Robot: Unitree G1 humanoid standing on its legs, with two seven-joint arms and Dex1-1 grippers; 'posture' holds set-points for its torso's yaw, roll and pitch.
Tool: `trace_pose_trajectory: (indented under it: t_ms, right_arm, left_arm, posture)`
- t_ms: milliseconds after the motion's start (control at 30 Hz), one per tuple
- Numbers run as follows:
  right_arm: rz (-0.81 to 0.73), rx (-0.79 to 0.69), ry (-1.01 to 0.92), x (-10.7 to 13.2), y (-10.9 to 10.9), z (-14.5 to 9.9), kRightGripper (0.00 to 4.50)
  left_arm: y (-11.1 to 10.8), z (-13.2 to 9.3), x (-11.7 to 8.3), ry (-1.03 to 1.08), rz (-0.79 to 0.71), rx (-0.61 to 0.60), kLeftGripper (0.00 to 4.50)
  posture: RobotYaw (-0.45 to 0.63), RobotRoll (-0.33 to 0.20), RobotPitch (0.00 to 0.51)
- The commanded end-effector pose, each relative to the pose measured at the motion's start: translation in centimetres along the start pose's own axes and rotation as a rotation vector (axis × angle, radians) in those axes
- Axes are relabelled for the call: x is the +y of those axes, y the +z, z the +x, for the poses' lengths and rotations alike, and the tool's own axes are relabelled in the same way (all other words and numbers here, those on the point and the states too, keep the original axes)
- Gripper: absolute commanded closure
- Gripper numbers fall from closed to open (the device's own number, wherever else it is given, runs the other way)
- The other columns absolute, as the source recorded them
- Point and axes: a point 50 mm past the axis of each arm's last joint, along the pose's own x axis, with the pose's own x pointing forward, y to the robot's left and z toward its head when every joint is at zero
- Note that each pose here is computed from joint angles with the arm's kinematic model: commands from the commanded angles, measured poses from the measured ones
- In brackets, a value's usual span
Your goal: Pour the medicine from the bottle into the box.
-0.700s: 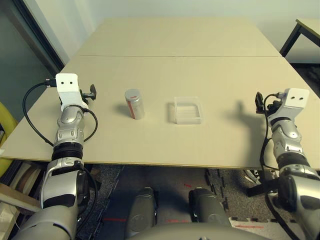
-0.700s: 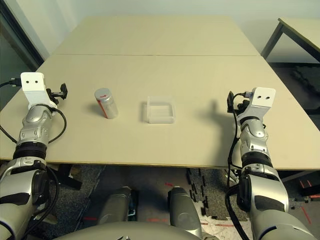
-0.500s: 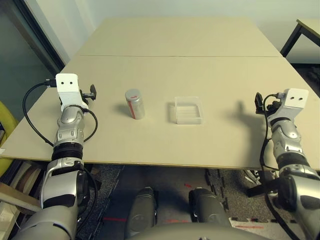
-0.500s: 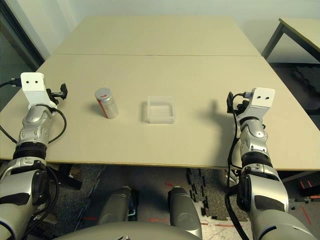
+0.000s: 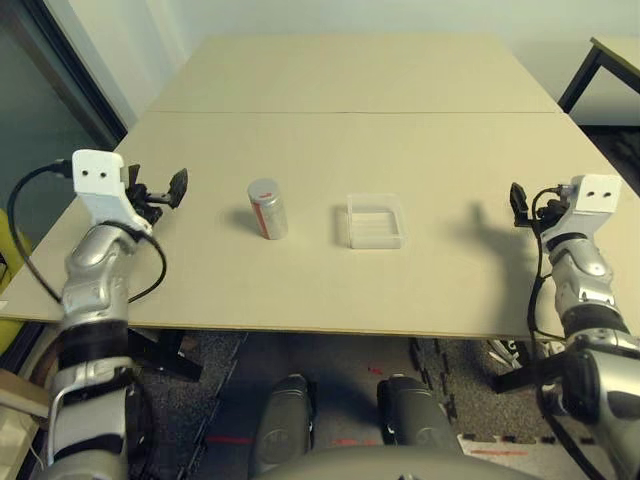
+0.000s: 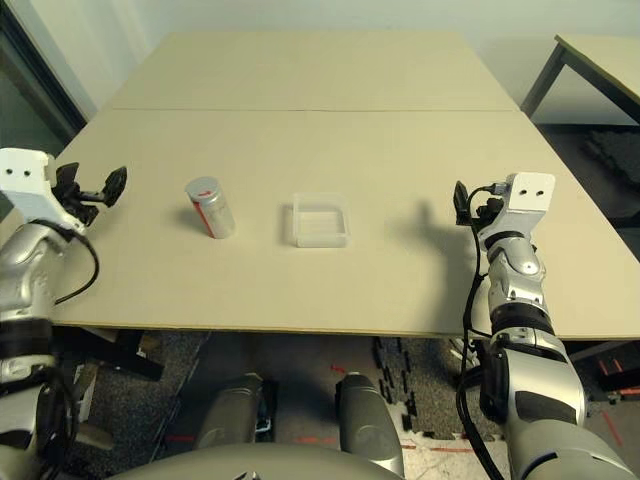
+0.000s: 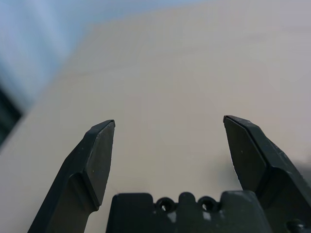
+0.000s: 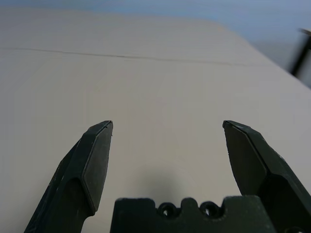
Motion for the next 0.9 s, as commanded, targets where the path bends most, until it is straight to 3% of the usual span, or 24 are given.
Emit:
trace_pose_trajectory:
  t_ms: [33, 200, 400, 667, 900]
  right_arm:
    - [-0.035, 0.006, 0.122, 0.0, 0.6, -0.4, 0.0]
    - [-0.049, 0.015, 0.414, 0.9, 2.1, -1.3, 0.0]
    - [0.067, 0.119, 0.797, 2.6, 4.8, -3.2, 0.0]
    - [0.116, 0.19, 0.952, 4.1, 6.2, -4.0, 0.0]
    - [0.137, 0.185, 0.975, 4.9, 6.5, -4.2, 0.0]
  left_arm:
    - [0.5, -1.5, -0.8, -0.095, -0.051, 0.018, 0.01]
    - [-0.3, -3.3, -2.3, -0.197, -0.146, 0.052, 0.01]
    - [-1.3, -3.1, -4.1, -0.321, -0.126, 0.096, 0.01]
    - [-2.5, -1.0, -5.8, -0.458, -0.049, 0.143, 0.01]
    - [-3.1, 0.6, -6.4, -0.483, -0.024, 0.128, 0.01]
  posture:
    - [0.03, 0.0, 0.062]
    - [0.04, 0.0, 0.078]
    - [0.03, 0.0, 0.079]
    - [0.0, 0.0, 0.081]
    - [-0.03, 0.0, 0.076]
